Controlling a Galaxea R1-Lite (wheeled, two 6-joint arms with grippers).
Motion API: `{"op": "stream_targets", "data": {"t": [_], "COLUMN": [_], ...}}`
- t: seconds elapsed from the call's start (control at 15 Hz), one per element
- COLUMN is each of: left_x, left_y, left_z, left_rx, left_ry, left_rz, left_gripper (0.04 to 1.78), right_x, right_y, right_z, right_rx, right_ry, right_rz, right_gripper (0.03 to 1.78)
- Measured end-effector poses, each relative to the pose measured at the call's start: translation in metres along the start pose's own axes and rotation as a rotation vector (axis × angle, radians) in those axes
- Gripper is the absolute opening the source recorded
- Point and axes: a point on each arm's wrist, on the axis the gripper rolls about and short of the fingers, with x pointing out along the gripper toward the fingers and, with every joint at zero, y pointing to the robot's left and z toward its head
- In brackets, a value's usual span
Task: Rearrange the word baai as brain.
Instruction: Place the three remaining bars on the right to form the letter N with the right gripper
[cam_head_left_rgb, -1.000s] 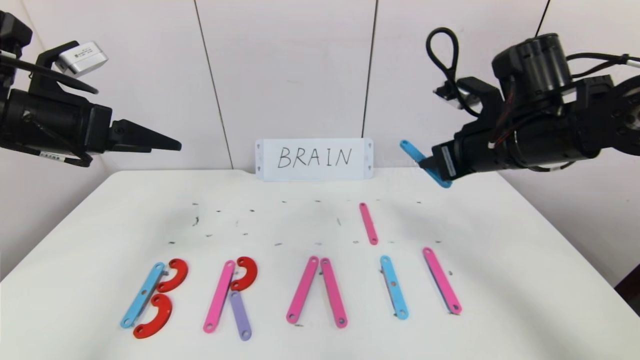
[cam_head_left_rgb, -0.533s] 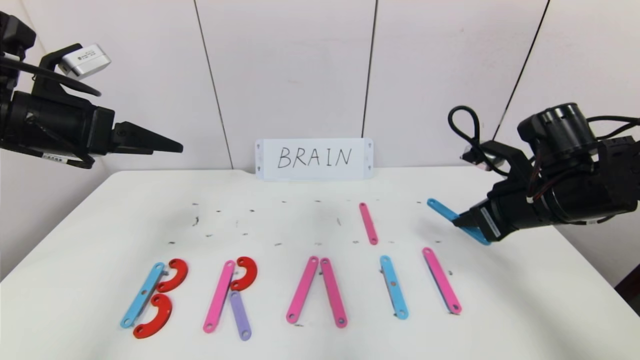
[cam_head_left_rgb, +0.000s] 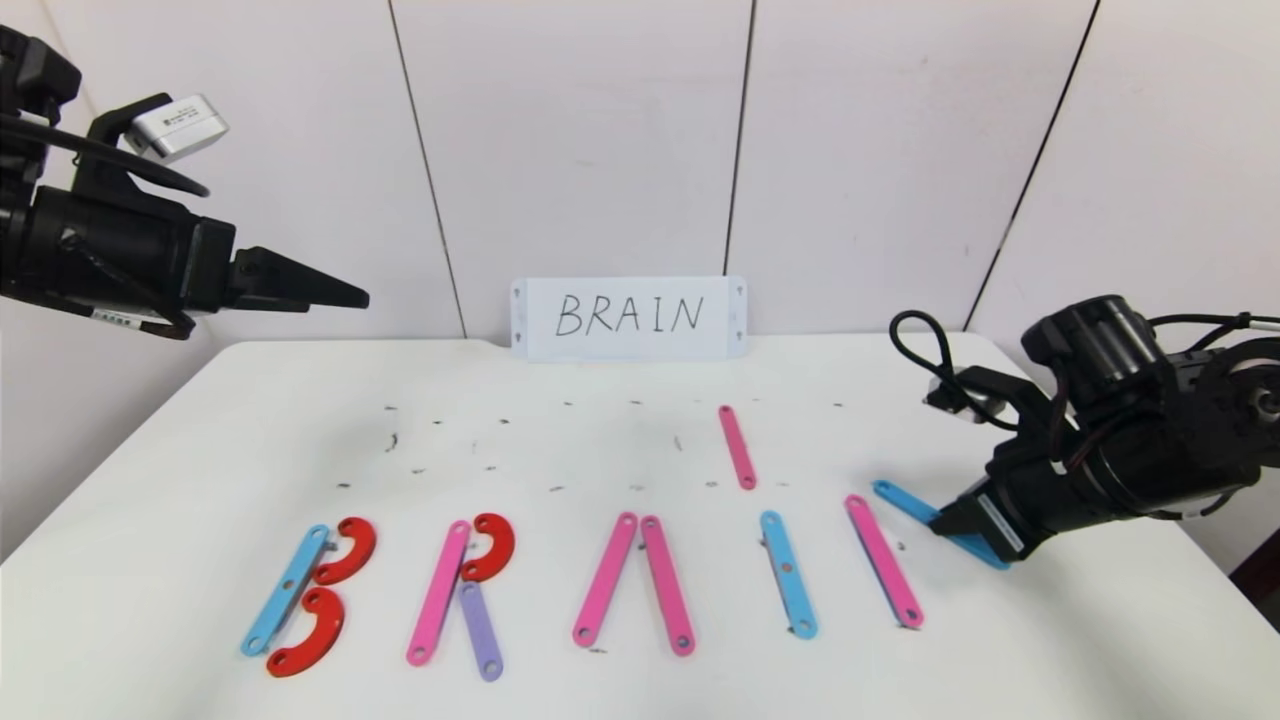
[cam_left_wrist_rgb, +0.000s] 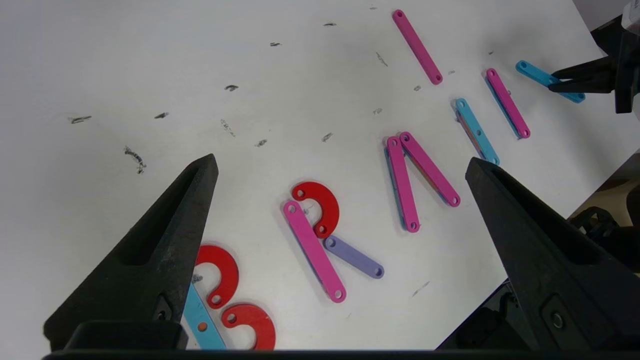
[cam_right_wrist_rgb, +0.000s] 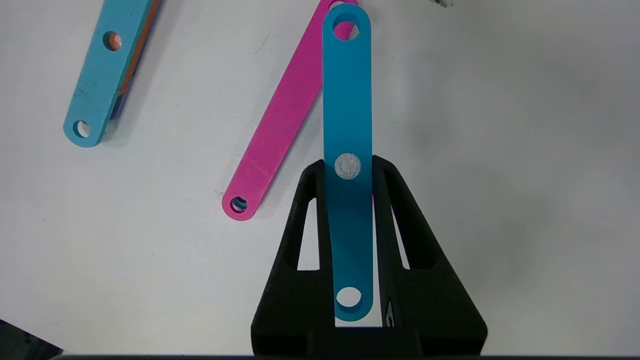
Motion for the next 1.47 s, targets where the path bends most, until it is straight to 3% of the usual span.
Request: {"op": "stream_targets", "data": {"t": [0.8,1.47], "left_x": [0.003,0.004], "left_y": [0.002,0.002], "left_z": [0.0,0.0], "left_rx": [-0.003,-0.002], "left_ry": [0.006,0.009], "left_rz": [0.0,-0.001], "left_gripper": [1.74,1.74], "right_x": [0.022,0.029], "right_y": [-0.009,-0.015], "right_z": [-0.005,-0.007], "right_rx": [0.03,0.018], "right_ry": [0.064,0.088], "right_rz": [0.018,0.021], "right_gripper": [0.27,0.27]}}
